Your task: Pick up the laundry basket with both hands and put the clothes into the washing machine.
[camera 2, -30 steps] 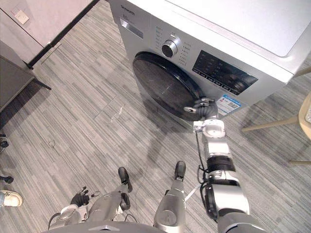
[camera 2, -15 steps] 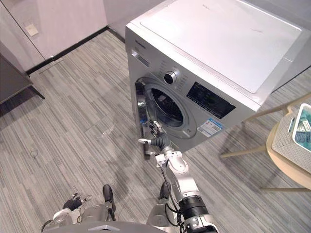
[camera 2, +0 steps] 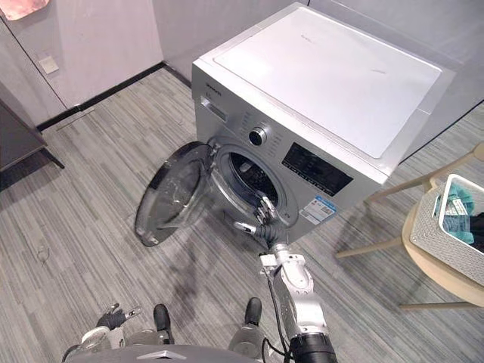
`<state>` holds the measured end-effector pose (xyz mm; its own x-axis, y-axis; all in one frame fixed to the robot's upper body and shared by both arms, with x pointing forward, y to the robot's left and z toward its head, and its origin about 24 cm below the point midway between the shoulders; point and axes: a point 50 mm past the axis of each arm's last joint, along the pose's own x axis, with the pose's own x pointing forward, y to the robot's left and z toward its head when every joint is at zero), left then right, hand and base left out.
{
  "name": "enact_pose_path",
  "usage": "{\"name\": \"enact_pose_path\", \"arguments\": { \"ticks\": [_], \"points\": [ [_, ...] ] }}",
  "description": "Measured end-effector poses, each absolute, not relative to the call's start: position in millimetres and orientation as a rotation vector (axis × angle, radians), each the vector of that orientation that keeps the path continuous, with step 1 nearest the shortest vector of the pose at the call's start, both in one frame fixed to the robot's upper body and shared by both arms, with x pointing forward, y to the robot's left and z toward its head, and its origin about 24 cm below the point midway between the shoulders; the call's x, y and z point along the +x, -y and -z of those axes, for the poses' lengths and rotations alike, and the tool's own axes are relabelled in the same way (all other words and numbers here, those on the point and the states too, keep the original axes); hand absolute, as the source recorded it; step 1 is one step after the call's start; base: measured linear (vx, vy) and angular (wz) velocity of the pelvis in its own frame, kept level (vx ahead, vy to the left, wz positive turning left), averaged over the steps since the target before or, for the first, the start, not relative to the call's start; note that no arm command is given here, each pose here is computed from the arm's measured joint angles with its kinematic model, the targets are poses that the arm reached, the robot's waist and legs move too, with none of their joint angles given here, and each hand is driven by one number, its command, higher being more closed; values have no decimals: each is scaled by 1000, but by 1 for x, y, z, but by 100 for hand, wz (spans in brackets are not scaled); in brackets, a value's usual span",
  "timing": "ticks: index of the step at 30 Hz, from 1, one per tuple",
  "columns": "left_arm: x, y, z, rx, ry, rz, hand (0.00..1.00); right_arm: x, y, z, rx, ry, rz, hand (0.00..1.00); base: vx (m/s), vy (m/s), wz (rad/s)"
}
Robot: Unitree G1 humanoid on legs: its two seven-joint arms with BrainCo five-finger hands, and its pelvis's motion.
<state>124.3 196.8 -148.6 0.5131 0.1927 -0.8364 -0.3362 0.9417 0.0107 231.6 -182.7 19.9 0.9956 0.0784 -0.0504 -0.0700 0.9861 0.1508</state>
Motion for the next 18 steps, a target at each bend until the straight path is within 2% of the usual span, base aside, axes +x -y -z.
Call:
{"name": "enact_pose_path", "arguments": {
  "ticks": [10, 15, 18],
  "points": [
    [211, -205, 102, -77, -695, -232, 0, 178, 213, 4, 166, -173, 87, 0, 16, -18, -35],
    [268, -213, 64, -67, -546, -264, 0, 172, 215, 8, 199, -192, 79, 0, 25, -29, -40],
    [289, -228, 44, -102, -481, -318, 0, 173, 212, 3, 239, -170, 80, 0, 9, -27, -29]
  ]
}}
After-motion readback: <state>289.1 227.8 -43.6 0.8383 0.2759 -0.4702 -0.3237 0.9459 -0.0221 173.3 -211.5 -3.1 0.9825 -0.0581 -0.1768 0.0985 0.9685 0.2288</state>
